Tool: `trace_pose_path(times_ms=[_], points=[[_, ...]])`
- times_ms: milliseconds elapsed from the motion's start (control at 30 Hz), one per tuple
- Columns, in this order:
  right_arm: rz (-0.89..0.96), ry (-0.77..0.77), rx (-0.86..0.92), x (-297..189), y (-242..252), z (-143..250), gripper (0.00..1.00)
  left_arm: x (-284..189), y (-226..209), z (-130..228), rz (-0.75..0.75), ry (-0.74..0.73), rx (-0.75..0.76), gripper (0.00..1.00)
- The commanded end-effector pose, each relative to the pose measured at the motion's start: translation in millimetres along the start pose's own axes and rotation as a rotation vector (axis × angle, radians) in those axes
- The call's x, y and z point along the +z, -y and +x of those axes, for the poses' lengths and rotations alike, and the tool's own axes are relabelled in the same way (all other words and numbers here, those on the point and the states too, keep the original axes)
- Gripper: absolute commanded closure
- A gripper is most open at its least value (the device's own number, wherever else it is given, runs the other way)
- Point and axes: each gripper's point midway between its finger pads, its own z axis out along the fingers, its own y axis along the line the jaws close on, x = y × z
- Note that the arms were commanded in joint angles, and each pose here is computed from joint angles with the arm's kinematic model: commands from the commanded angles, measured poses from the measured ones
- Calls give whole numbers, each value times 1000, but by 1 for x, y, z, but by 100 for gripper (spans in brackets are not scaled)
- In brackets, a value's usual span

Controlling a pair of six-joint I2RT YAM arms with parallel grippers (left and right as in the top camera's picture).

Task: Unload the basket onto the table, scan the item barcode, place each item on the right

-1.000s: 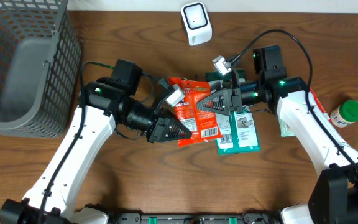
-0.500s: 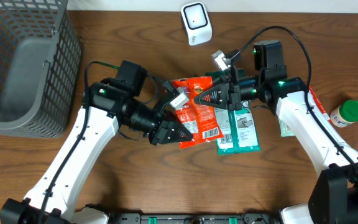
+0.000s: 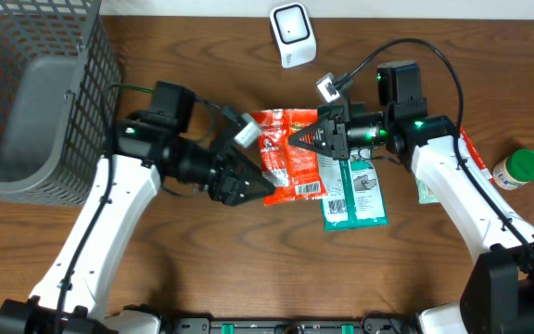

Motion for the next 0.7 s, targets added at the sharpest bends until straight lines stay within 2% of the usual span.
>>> trace_pose_path(times_ms=[0, 167, 267, 433, 567, 667], points=[[42, 34, 8, -3, -1, -12, 99, -11, -15, -5, -51, 36, -10, 33], [103, 62, 14, -7, 1, -27, 99, -28, -56, -9, -242, 66, -157, 32], [171, 77, 10, -13, -1, -37, 99, -48, -100, -4, -496, 83, -311, 32], [415, 65, -19, -22, 2, -49, 99, -90, -150, 10, -883, 125, -486, 32], [639, 22, -83, -31, -11, -62, 99, -116, -167, 10, -1056, 186, -541, 32], [793, 23, -139, -41, -24, -75, 99, -126, -174, 4, -1116, 235, -549, 32]])
